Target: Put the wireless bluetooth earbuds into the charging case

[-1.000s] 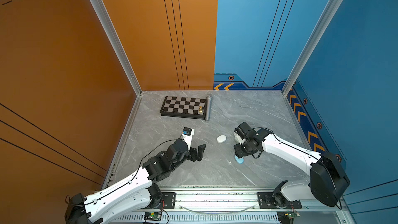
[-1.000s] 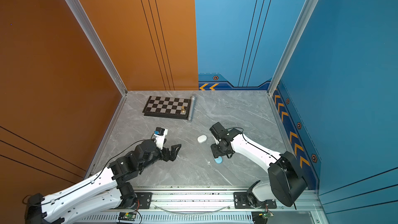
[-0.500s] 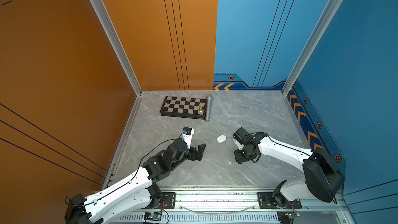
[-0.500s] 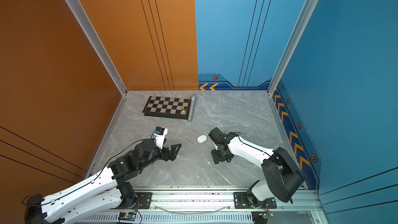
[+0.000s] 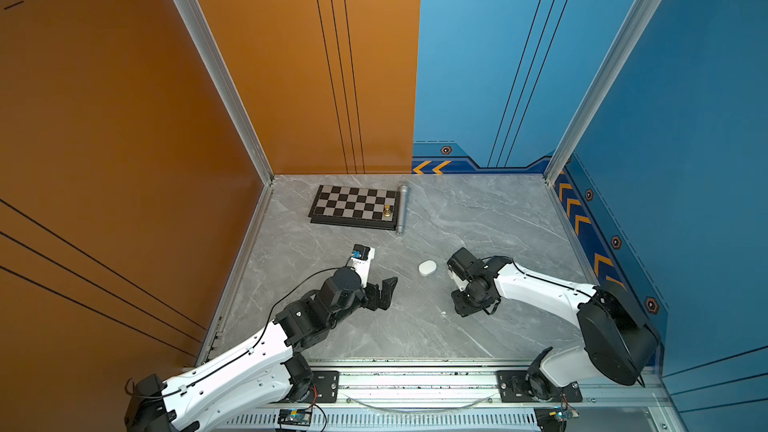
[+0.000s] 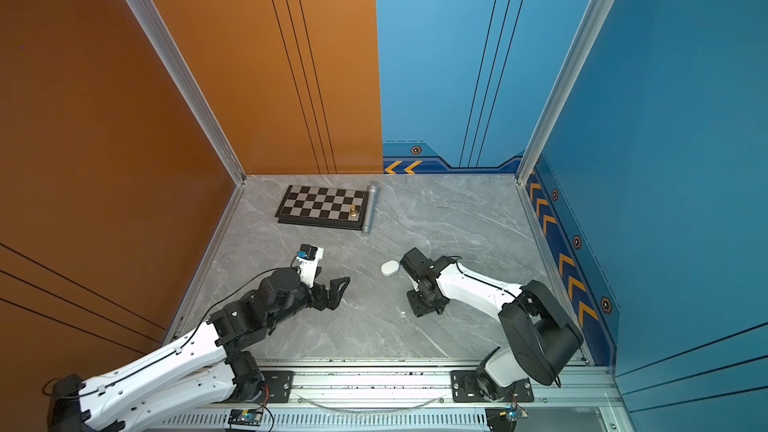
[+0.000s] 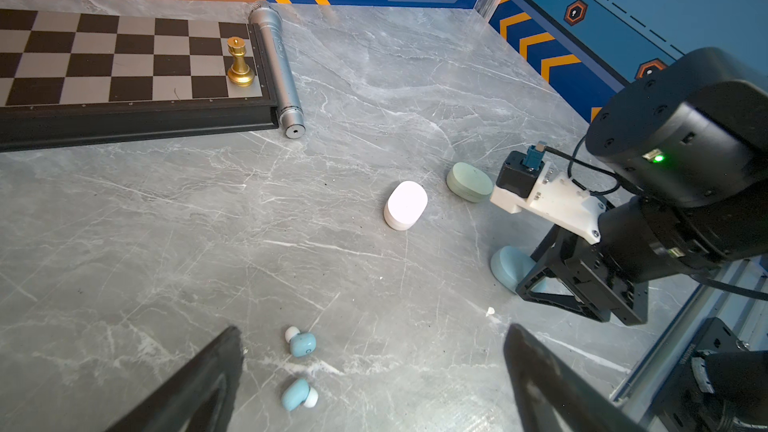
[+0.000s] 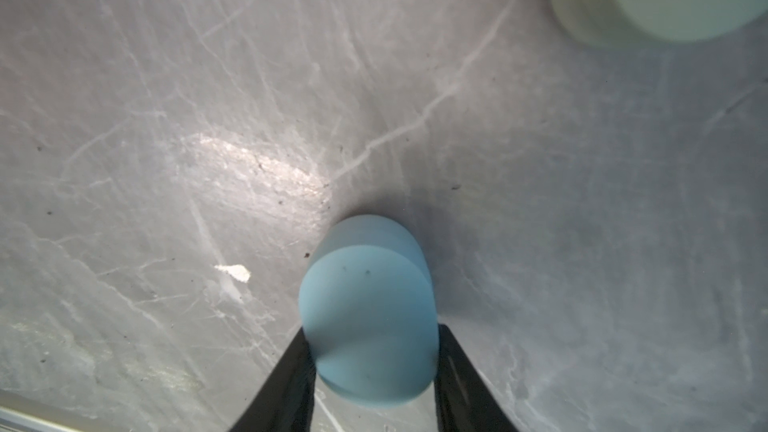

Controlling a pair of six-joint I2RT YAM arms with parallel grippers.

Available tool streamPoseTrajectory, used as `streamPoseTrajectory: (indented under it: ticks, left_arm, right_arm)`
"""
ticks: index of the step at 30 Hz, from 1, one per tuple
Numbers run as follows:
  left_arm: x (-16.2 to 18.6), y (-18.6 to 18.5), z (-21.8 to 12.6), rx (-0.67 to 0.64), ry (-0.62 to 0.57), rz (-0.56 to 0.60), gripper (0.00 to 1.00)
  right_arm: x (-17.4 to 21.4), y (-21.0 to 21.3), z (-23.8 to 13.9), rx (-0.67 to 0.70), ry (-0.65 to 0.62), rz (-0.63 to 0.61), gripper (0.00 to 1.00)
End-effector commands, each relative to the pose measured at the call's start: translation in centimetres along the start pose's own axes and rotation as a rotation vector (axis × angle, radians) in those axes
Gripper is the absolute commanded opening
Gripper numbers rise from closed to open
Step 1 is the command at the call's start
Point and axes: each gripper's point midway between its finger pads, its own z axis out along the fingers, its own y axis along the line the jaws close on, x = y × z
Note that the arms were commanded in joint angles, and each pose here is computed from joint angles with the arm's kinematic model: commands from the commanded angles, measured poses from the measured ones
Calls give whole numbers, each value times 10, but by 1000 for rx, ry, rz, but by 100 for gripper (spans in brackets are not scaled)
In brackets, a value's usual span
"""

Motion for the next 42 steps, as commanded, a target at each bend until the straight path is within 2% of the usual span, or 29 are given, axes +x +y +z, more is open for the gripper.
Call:
streamPoseTrajectory:
  ticks: [1,4,8,10,13,17,21,27,28,29,42]
  left_arm:
    - [-15,-6,-5,35,-40,-17,98]
    - [-16,-10,-6,57,-43,-12,100]
    - [-24,-24,-10,148,-91,34,95]
    - [-29,-34,-15,208,-130,95,92]
    - [-32,-55,-24,317,-152,252,92]
    - [-23,-87,-38,505,-71,472,92]
    - [-12,-111,-47,666,30,557,89]
    - [-19,-137,-57,807,19,622,88]
    - [-20,-140,-58,825,19,627,82]
    - [-20,-143,-58,843,22,630,81]
    - [-19,-165,-57,941,58,594,63]
  right_arm:
    - [-1,1,1,6,-11,-30,37]
    - [-8,7,-13,-17,-52,-57,29]
    - [-27,24,-53,-97,-157,-153,23]
    - [-33,42,-77,-188,-214,-247,20]
    - [-29,70,-117,-341,-291,-432,18]
    - [-13,93,-162,-481,-400,-677,17]
    - [4,106,-194,-563,-521,-873,16]
    - [12,120,-222,-676,-559,-928,16]
    - [12,122,-224,-693,-555,-924,16]
    - [11,124,-226,-708,-551,-919,15]
    - [3,131,-233,-721,-555,-927,13]
